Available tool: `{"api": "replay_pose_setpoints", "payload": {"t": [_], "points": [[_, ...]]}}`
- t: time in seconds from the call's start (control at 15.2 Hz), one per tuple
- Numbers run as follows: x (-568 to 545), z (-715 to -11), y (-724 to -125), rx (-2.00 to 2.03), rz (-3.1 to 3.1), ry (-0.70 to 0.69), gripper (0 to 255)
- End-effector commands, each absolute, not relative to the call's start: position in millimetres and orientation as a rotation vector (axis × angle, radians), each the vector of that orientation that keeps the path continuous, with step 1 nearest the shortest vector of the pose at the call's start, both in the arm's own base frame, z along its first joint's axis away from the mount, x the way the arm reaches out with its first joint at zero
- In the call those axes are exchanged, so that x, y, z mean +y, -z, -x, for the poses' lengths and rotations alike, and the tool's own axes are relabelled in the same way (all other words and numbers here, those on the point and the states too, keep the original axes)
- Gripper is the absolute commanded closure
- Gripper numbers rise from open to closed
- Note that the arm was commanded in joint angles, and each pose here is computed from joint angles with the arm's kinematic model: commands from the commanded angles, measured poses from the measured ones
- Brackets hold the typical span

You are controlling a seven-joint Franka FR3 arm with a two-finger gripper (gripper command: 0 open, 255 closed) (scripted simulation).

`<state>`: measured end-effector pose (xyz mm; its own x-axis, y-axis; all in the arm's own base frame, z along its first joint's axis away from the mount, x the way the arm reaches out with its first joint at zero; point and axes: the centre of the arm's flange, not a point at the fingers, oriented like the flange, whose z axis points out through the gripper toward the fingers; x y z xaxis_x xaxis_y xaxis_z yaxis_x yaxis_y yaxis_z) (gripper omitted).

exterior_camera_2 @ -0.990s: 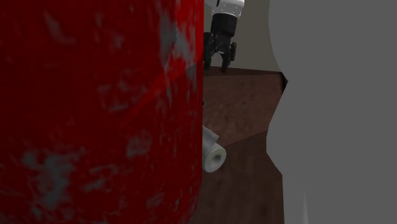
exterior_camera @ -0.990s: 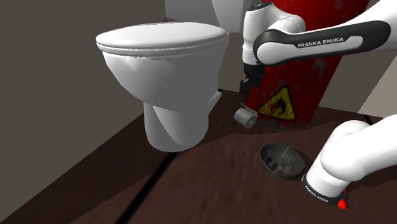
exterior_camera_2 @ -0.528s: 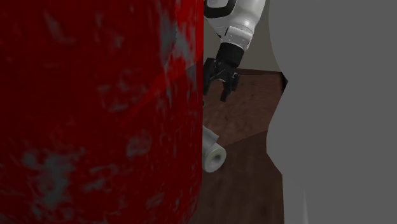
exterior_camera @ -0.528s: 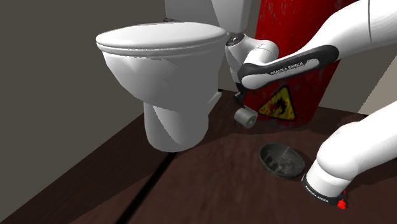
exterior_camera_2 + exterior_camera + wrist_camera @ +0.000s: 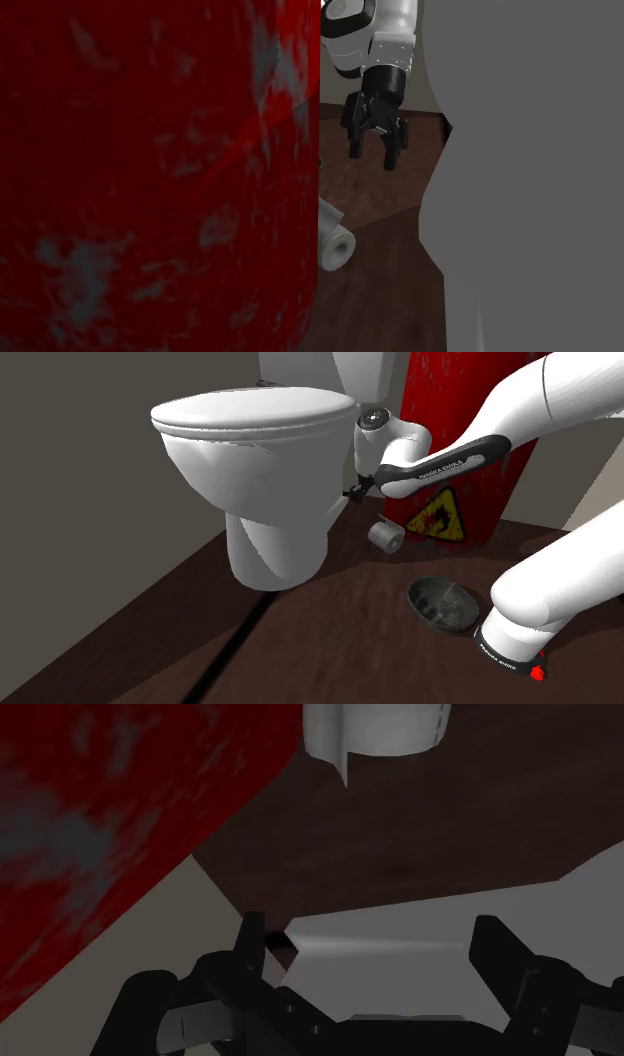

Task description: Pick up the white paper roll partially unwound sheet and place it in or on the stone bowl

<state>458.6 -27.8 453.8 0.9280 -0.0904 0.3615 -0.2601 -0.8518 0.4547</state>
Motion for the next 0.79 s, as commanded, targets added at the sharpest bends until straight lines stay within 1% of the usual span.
{"api": "replay_pose_setpoints", "payload": {"t": [0.0,0.33,0.4,0.46,0.73], "points": [[-32.6,-453.2,-450.3,-0.276,-2.554,-0.375,0],[-26.1,-450.7,-389.4,-0.246,-2.446,-0.075,0],[-25.3,-479.1,-445.1,-0.215,-2.604,-0.606,0],[-25.3,-479.0,-445.1,-0.215,-2.604,-0.606,0],[-24.0,-455.2,-421.1,-0.225,-2.57,-0.411,0]]}}
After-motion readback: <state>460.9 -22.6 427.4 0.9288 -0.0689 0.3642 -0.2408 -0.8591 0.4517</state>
